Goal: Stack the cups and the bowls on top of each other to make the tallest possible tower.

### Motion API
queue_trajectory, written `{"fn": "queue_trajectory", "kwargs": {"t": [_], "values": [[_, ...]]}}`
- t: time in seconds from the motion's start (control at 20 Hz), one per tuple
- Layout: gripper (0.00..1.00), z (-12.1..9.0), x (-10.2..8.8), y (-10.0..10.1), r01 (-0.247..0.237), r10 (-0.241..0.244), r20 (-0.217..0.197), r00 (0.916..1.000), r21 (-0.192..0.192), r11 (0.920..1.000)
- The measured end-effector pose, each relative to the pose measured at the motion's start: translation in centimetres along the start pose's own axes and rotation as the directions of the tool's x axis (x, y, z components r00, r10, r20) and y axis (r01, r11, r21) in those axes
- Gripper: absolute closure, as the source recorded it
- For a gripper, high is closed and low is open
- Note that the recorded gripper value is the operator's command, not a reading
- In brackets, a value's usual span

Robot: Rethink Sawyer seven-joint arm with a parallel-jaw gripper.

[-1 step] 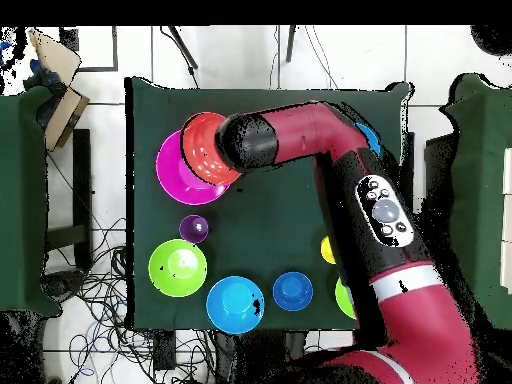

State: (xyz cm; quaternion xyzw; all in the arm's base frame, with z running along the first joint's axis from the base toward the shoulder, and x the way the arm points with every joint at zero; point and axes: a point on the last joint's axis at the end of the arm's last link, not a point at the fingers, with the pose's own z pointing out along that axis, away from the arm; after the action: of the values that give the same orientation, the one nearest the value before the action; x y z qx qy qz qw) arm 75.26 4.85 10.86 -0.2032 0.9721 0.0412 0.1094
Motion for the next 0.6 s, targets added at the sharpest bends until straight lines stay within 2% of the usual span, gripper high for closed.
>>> {"fn": "queue_trajectory", "kwargs": {"t": [0.3, 0.6], "values": [[1.0, 2.5, -0.4, 3.1, 0.029, -0.029, 0.015, 0.9995, -0.016, 0.9994], [1.0, 4.7, 0.5, 3.7, 0.024, -0.024, -0.009, 0.9997, -0.03, 0.9993]]}}
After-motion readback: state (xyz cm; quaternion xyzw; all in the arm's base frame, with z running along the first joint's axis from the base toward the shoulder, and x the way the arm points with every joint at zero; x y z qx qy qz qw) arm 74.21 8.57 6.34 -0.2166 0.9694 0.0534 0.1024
